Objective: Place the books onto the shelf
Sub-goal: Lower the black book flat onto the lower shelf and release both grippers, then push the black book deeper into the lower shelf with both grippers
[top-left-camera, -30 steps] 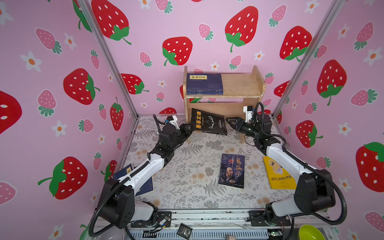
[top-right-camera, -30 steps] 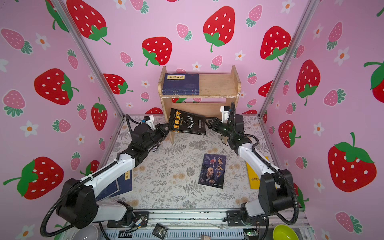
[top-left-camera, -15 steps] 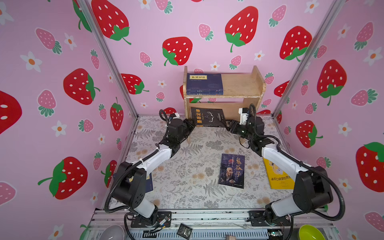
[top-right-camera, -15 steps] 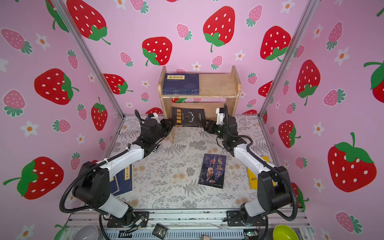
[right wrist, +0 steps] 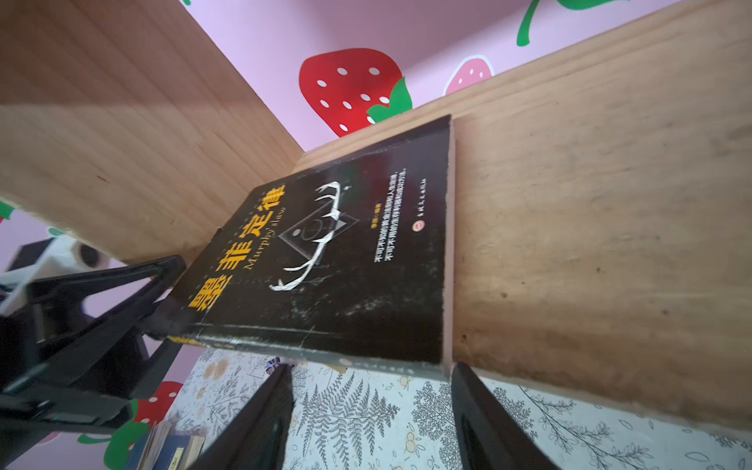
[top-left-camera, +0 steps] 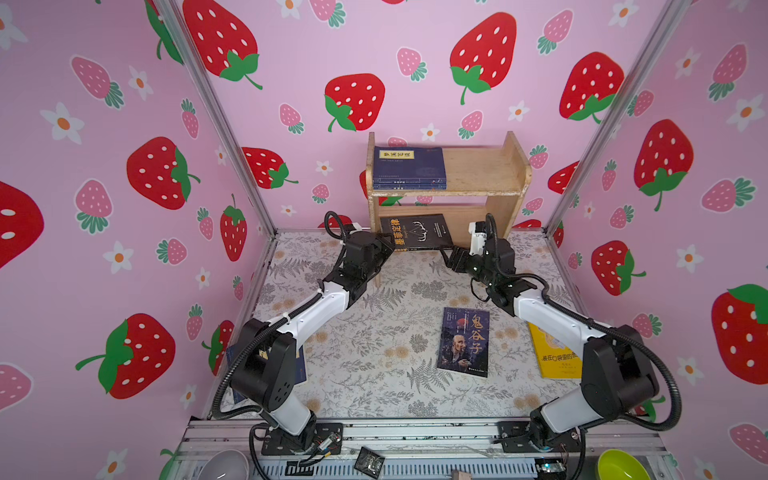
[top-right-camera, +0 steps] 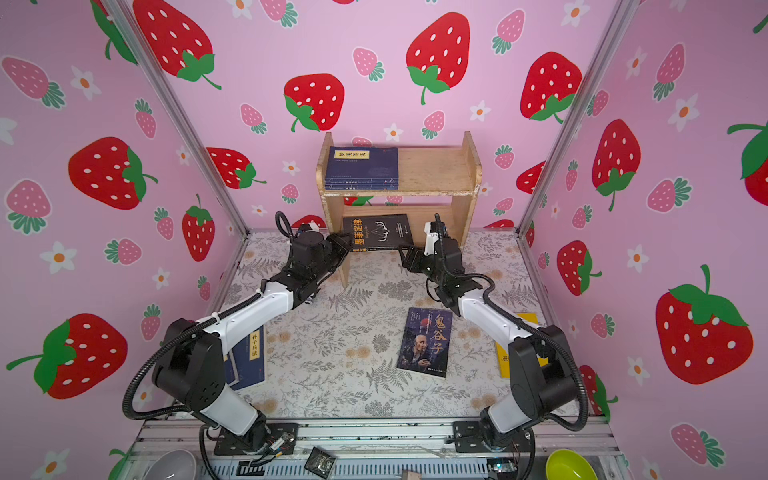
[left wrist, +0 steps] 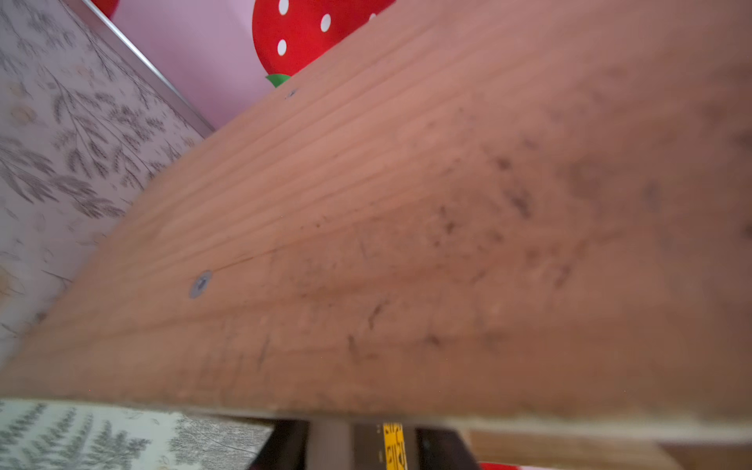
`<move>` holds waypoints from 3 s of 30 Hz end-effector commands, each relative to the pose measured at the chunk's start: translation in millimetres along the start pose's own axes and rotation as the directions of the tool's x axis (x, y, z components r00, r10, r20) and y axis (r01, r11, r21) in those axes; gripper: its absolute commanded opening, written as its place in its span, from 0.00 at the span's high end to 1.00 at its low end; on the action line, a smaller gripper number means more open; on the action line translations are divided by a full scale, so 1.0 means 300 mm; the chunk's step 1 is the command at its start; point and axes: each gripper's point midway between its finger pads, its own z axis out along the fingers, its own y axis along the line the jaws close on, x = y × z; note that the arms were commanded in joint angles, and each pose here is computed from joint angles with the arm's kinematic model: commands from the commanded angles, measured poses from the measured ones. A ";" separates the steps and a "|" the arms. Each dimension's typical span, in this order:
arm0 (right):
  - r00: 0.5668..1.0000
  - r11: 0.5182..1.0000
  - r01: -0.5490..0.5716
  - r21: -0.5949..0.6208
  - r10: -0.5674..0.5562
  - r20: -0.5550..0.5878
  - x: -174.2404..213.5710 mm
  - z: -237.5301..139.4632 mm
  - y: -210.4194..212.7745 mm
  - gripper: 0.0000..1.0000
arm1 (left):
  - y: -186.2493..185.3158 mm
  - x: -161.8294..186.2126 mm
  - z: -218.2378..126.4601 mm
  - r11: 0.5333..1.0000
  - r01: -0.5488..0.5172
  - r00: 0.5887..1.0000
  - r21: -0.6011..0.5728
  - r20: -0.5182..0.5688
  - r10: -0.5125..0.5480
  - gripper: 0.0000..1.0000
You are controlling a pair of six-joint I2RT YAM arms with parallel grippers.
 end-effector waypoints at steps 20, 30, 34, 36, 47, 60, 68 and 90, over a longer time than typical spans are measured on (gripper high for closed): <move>0.949 0.953 0.299 0.044 -0.302 0.093 -0.091 -0.076 0.043 0.22 | 0.061 0.064 -0.270 0.625 -0.777 0.588 0.070 -0.273 0.762 0.13; 0.913 0.921 0.385 0.067 -0.390 0.121 -0.125 -0.014 0.036 0.19 | 0.109 0.052 -0.180 0.646 -0.762 0.626 0.039 -0.214 0.750 0.07; 0.922 0.929 0.366 0.057 -0.370 0.112 -0.110 0.020 0.028 0.19 | 0.108 0.007 -0.152 0.658 -0.752 0.653 -0.026 -0.164 0.740 0.07; 0.927 0.933 0.357 0.046 -0.360 0.106 -0.103 0.031 0.028 0.19 | 0.115 -0.023 -0.145 0.661 -0.746 0.665 -0.075 -0.136 0.735 0.07; 0.959 0.952 0.280 -0.122 -0.271 0.083 -0.037 0.065 0.095 0.22 | 0.135 -0.090 -0.101 0.639 -0.746 0.661 -0.187 -0.090 0.745 0.10; 0.960 0.957 0.280 -0.075 -0.277 0.051 -0.013 0.092 0.058 0.23 | 0.062 0.001 -0.222 0.634 -0.773 0.628 0.017 -0.116 0.770 0.06; 0.964 0.960 0.263 -0.095 -0.258 0.064 -0.028 0.082 0.079 0.24 | 0.093 0.036 -0.158 0.573 -0.819 0.555 0.037 -0.202 0.807 0.08; 0.979 0.969 0.200 -0.144 -0.194 0.055 0.014 0.115 0.106 0.26 | 0.112 -0.115 -0.018 0.593 -0.787 0.610 -0.168 -0.070 0.790 0.31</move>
